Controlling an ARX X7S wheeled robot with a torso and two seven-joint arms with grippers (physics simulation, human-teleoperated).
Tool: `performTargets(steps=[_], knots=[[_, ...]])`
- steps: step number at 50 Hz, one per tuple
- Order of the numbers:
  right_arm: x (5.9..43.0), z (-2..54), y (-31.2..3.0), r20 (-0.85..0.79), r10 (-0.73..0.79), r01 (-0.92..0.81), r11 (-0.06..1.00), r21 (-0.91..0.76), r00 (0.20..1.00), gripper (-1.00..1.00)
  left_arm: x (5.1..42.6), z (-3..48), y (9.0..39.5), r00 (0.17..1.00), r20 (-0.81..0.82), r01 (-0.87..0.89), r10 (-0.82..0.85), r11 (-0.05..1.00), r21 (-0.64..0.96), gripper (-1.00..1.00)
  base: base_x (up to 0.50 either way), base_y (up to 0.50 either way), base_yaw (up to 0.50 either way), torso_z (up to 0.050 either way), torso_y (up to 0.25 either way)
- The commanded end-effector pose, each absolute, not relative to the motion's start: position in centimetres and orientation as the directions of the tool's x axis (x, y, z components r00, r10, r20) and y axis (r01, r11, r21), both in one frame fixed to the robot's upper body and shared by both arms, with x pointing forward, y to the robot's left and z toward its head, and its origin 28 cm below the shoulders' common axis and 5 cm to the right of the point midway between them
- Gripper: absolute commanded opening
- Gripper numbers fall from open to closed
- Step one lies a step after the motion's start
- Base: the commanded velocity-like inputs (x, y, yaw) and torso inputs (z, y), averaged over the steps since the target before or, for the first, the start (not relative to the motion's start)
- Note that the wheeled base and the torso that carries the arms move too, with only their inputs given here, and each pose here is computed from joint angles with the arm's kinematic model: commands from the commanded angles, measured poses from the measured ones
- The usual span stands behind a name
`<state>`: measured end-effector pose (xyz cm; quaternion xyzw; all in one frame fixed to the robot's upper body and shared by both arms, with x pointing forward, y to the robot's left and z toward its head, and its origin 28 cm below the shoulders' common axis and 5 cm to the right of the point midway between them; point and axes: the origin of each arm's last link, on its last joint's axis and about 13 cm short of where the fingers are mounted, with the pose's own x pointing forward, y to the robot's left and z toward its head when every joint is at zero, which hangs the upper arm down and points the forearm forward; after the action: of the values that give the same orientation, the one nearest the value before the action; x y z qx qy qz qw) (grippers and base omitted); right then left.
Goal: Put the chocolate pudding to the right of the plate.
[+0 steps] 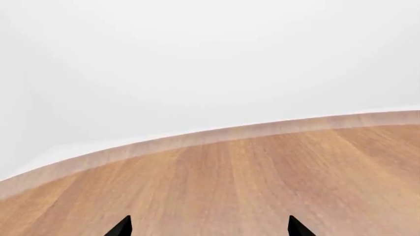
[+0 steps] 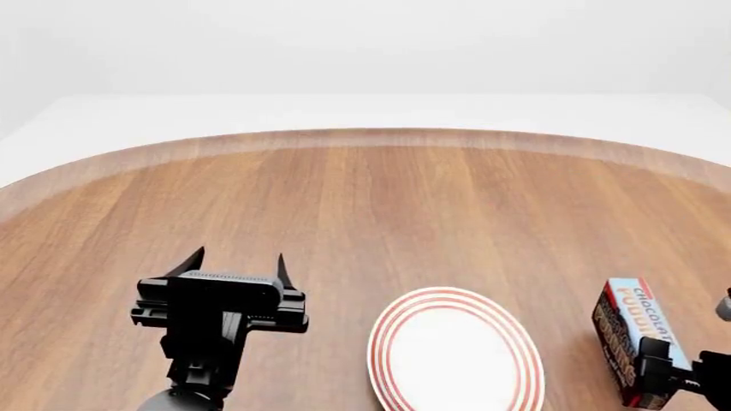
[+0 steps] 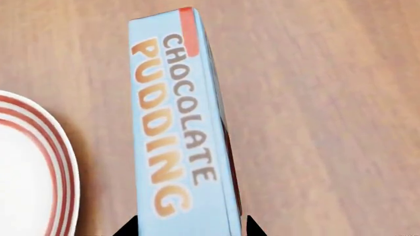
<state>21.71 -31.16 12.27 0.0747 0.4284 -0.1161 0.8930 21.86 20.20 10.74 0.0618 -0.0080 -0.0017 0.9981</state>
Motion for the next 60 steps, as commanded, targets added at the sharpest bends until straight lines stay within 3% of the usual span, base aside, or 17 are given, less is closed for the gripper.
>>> performTargets(steps=[1, 3, 4, 17, 30, 38, 42, 46, 52, 60], knots=[[21.8, 12.2, -31.3, -0.779, -0.145, 0.266, 0.964, 0.029, 0.61, -1.0, 21.8, 10.8, 20.2, 1.0, 0.016, 0.003, -0.005, 0.992, 0.123, 1.0, 0.0, 0.0, 0.0, 0.0, 0.0], [21.9, 12.4, -31.4, -0.768, -0.157, 0.279, 0.96, 0.03, 0.621, -1.0, 21.8, 10.7, 20.2, 1.0, 0.016, 0.003, -0.005, 0.992, 0.124, 1.0, 0.0, 0.0, 0.0, 0.0, 0.0], [22.0, 12.5, -31.4, -0.76, -0.172, 0.287, 0.958, 0.02, 0.626, 1.0, 21.8, 10.7, 20.2, 1.0, 0.016, 0.003, -0.005, 0.992, 0.124, 1.0, 0.0, 0.0, 0.0, 0.0, 0.0], [22.3, 14.5, -31.2, -0.697, -0.165, 0.273, 0.961, 0.046, 0.698, 1.0, 21.9, 10.8, 20.2, 1.0, 0.016, 0.001, -0.002, 0.993, 0.12, 1.0, 0.0, 0.0, 0.0, 0.0, 0.0], [21.5, 22.2, -30.4, -0.522, -0.143, 0.2, 0.978, 0.055, 0.841, 1.0, 21.9, 10.9, 20.2, 1.0, 0.017, 0.002, -0.005, 0.993, 0.121, 1.0, 0.0, 0.0, 0.0, 0.0, 0.0], [21.2, 23.1, -29.3, -0.452, -0.084, 0.134, 0.988, 0.081, 0.888, 1.0, 21.9, 11.0, 20.3, 1.0, 0.02, -0.002, 0.0, 0.993, 0.119, 1.0, 0.0, 0.0, 0.0, 0.0, 0.0], [20.3, 24.0, -28.3, -0.366, -0.073, 0.117, 0.988, 0.1, 0.928, 1.0, 21.9, 11.0, 20.2, 1.0, 0.021, -0.003, 0.0, 0.993, 0.119, 1.0, 0.0, 0.0, 0.0, 0.0, 0.0], [19.2, 24.0, -26.5, -0.226, -0.186, 0.183, 0.982, -0.033, 0.956, 1.0, 21.9, 11.3, 20.2, 1.0, 0.028, -0.005, 0.001, 0.993, 0.118, 1.0, 0.0, 0.0, 0.0, 0.0, 0.0], [18.2, 23.3, -23.3, -0.082, -0.124, 0.117, 0.99, -0.085, 0.989, 1.0, 21.9, 11.6, 20.3, 0.999, 0.039, -0.007, 0.003, 0.993, 0.121, 1.0, 0.0, 0.0, 0.0, 0.0, 0.0], [16.8, 23.5, -20.9, 0.035, -0.021, 0.022, 0.999, -0.027, 0.999, 1.0, 21.8, 11.6, 20.3, 0.999, 0.038, -0.007, 0.002, 0.992, 0.124, 1.0, 0.0, 0.0, 0.0, 0.0, 0.0]])
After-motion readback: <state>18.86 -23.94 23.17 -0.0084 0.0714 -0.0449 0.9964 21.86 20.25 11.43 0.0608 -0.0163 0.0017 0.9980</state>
